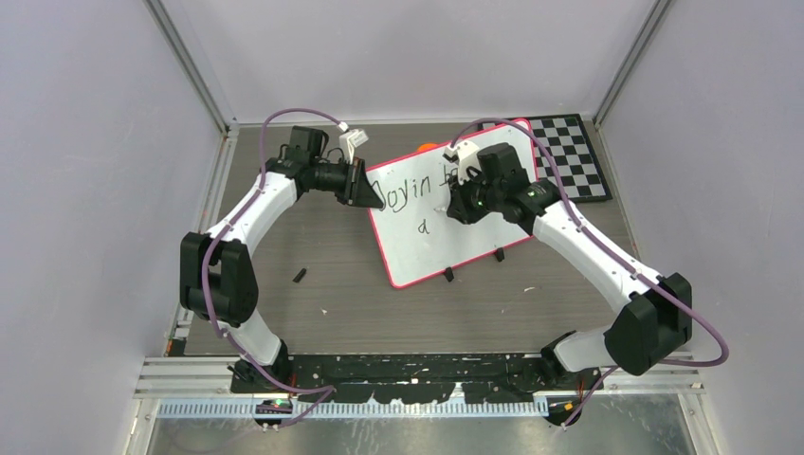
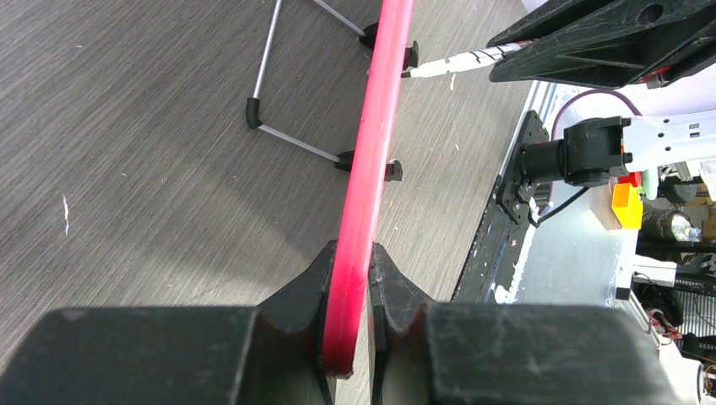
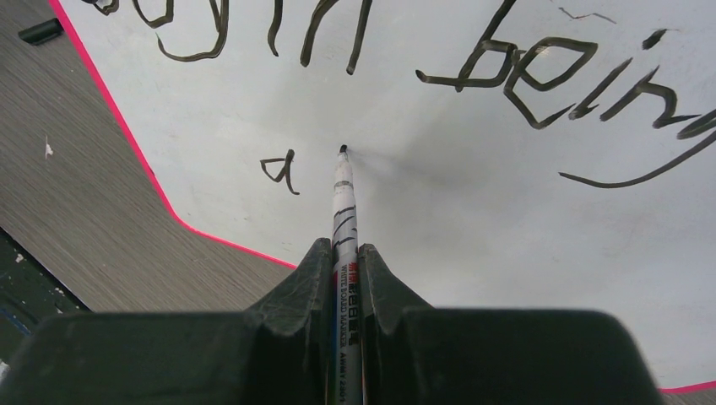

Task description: Write a sentence on the whiteboard

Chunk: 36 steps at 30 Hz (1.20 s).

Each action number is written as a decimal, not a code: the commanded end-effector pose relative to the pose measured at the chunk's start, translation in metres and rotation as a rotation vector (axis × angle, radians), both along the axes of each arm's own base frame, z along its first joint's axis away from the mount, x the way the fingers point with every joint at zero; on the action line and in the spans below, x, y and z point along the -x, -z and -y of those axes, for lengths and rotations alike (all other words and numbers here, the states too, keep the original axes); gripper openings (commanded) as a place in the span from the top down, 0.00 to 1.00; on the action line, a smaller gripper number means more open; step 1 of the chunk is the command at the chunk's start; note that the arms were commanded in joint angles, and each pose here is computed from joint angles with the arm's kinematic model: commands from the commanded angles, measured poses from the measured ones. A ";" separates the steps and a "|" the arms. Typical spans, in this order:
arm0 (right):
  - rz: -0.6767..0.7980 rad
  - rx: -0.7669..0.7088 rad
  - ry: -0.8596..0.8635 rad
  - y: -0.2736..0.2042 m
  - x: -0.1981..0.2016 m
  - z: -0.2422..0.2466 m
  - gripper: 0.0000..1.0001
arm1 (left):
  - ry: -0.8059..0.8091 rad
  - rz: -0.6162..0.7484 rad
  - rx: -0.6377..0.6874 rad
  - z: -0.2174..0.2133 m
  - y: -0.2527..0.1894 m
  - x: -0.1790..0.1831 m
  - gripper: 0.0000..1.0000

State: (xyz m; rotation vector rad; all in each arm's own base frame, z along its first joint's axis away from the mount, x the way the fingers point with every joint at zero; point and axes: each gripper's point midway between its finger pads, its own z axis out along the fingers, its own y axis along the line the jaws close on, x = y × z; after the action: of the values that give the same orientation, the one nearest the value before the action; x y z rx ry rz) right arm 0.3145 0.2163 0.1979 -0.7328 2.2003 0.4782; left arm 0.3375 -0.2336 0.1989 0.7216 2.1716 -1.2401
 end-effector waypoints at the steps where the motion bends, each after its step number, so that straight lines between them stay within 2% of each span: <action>1: 0.058 -0.058 0.004 -0.023 -0.014 -0.008 1.00 | -0.024 0.090 -0.042 -0.005 -0.002 -0.009 1.00; 21: 0.001 -0.063 -0.008 -0.005 -0.013 -0.013 1.00 | -0.023 0.089 -0.042 -0.005 -0.001 -0.010 1.00; 36: -0.068 -0.006 -0.017 0.027 0.016 0.004 1.00 | -0.010 0.112 -0.046 -0.005 -0.001 -0.010 1.00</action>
State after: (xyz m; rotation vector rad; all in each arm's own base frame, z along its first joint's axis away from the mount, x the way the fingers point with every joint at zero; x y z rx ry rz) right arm 0.2923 0.2194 0.1630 -0.7602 2.3032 0.5785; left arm 0.3375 -0.2335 0.1988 0.7265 2.1689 -1.2377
